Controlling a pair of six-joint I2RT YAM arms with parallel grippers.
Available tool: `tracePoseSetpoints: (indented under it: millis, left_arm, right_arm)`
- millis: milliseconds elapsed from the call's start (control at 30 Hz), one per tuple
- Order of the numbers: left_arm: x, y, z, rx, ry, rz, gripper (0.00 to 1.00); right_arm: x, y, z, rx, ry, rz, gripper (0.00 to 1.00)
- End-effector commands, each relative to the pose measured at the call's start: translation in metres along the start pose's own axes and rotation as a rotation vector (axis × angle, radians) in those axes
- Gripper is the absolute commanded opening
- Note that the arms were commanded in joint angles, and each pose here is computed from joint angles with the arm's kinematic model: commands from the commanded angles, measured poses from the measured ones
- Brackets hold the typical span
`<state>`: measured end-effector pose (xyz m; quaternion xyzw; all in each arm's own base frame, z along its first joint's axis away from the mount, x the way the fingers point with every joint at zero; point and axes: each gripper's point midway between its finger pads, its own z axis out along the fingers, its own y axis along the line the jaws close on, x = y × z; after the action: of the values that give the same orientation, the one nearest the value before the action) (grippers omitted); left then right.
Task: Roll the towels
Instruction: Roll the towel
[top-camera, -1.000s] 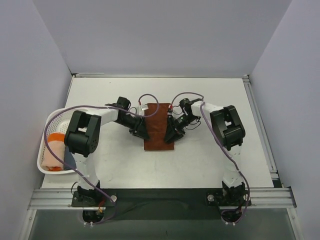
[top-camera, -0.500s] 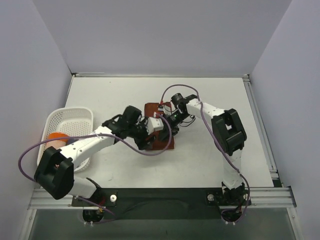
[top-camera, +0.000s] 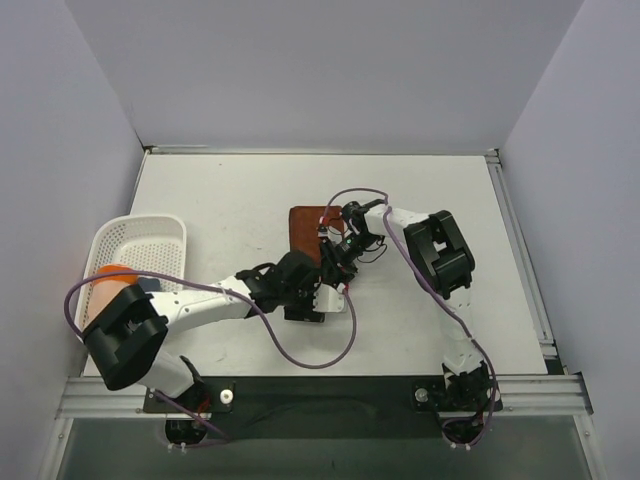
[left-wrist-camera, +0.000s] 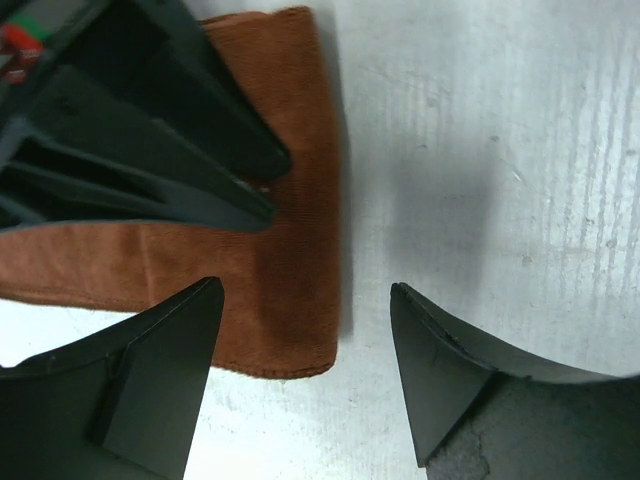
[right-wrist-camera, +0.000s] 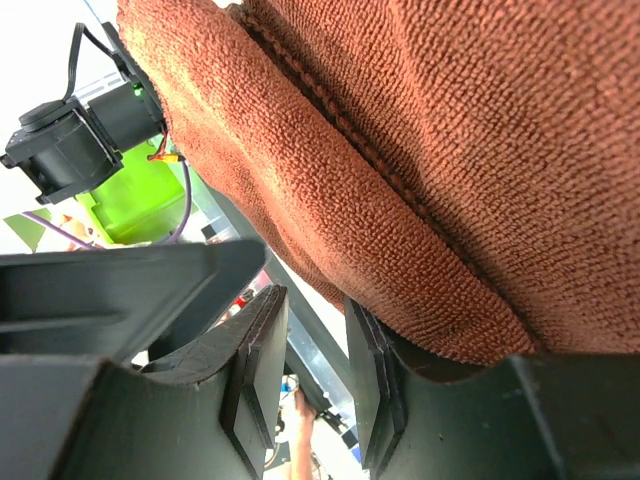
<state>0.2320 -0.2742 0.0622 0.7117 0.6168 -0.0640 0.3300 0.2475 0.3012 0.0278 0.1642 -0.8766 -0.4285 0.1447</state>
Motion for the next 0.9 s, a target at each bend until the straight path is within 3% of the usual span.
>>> tracePoseSetpoints:
  millis: [0,167,367,433,500,567,700,867]
  left_arm:
    - [-0.001,0.006,0.011,-0.043,-0.014,0.116,0.79]
    - [0.010,0.010,0.033,-0.068,0.023,0.200,0.76]
    - [0.023,0.000,0.041,-0.043,0.039,0.259,0.66]
    - [0.028,-0.015,0.040,0.033,0.056,0.216,0.61]
    - [0.020,-0.019,0.040,0.085,0.042,0.168,0.46]
    - [0.024,-0.042,0.036,0.236,0.038,0.069,0.32]
    - [0.022,-0.052,0.023,0.367,0.028,-0.095,0.20]
    - [0.010,-0.050,0.011,0.552,0.004,-0.266,0.15]
  right_arm:
    - [0.007,-0.024,0.008,0.057,0.037,0.045,0.31]
    - [0.008,-0.020,0.007,0.020,0.042,0.057,0.30]
    - [0.010,-0.017,0.006,-0.001,0.047,0.064,0.28]
    - [0.007,-0.012,0.002,-0.032,0.038,0.073,0.27]
    - [0.002,-0.007,-0.004,-0.060,0.027,0.081,0.27]
    - [-0.008,0.002,-0.019,-0.101,-0.011,0.086,0.28]
    - [-0.024,0.014,-0.059,-0.148,-0.111,0.082,0.36]
    - [-0.037,0.026,-0.132,-0.120,-0.300,0.004,0.45]
